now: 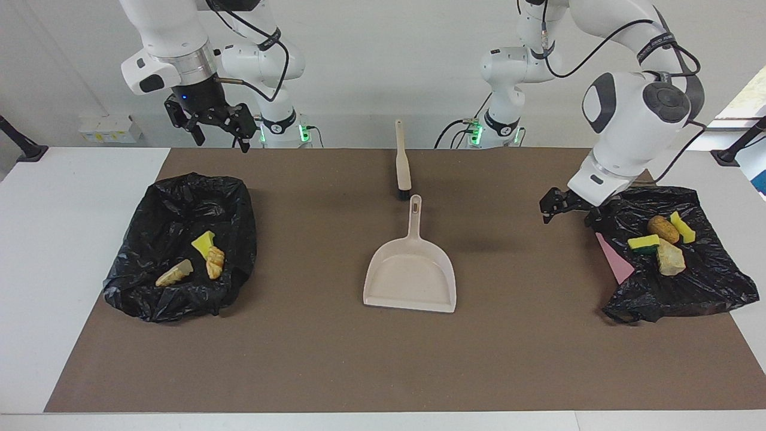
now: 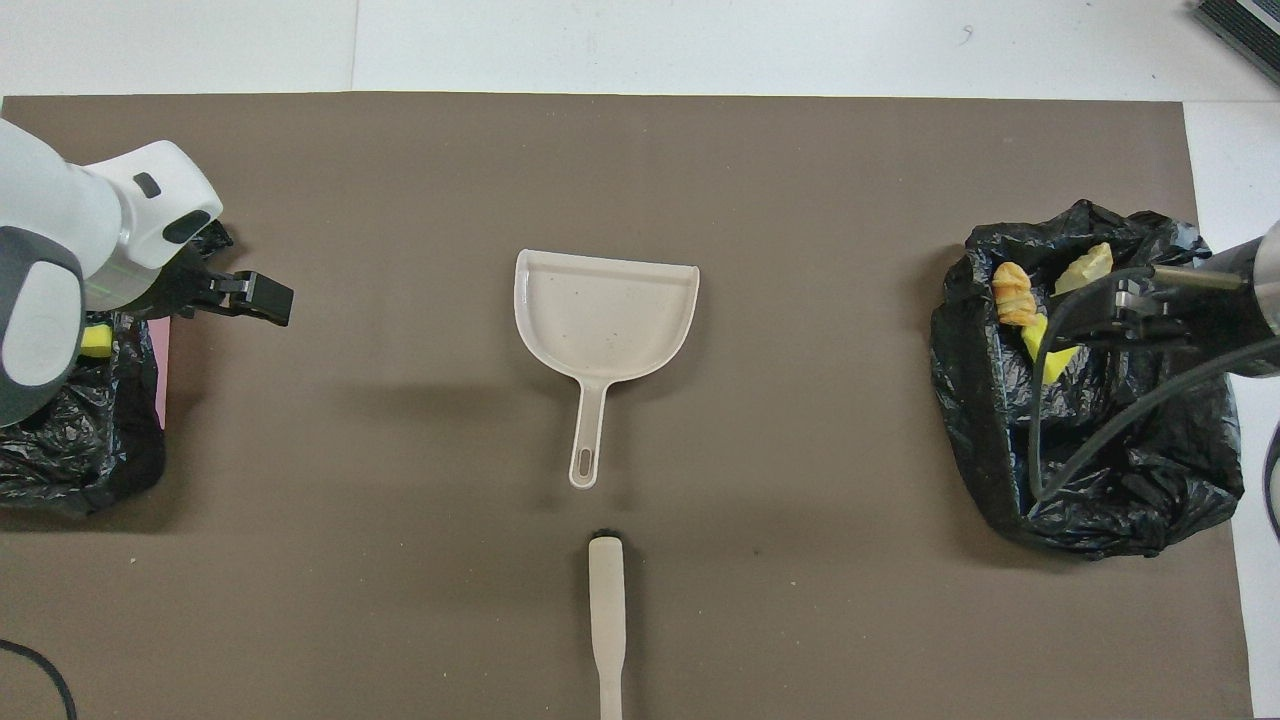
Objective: Sweep and dump trash in bin
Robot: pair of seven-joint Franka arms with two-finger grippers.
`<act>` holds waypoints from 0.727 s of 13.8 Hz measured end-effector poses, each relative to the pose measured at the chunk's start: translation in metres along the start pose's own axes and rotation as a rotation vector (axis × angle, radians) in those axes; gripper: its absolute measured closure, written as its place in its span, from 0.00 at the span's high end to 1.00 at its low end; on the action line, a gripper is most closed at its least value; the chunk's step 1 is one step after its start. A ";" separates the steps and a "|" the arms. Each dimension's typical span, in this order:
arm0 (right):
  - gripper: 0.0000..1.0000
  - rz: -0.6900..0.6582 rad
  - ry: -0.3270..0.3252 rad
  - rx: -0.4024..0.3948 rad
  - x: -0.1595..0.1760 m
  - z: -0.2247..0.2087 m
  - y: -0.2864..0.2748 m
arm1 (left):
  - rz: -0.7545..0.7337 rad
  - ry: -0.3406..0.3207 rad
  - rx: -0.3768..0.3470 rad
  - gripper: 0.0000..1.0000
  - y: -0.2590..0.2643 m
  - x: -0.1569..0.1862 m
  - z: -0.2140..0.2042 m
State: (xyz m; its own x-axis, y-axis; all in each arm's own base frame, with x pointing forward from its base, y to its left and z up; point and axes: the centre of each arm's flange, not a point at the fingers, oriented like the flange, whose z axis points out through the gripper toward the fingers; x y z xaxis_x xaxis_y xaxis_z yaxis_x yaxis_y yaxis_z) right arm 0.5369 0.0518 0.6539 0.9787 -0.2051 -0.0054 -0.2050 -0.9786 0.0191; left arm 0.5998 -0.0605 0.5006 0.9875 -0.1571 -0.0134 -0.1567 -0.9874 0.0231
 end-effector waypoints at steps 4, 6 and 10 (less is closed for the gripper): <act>1.00 0.000 0.000 0.000 0.000 0.000 0.000 | 0.018 0.013 0.005 1.00 -0.029 -0.012 -0.022; 1.00 0.001 0.000 0.000 0.000 0.000 0.001 | 0.020 0.007 0.006 1.00 -0.027 -0.018 -0.030; 1.00 0.017 0.000 0.000 0.003 0.000 0.009 | 0.015 -0.006 0.010 1.00 -0.020 -0.035 -0.054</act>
State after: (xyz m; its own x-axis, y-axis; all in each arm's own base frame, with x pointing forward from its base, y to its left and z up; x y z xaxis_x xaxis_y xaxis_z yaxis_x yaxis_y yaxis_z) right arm 0.5377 0.0423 0.6539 0.9750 -0.2221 -0.0055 -0.2220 -0.9749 0.0187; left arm 0.5692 -0.0345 0.5550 0.9849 -0.1718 -0.0189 -0.1716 -0.9851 0.0137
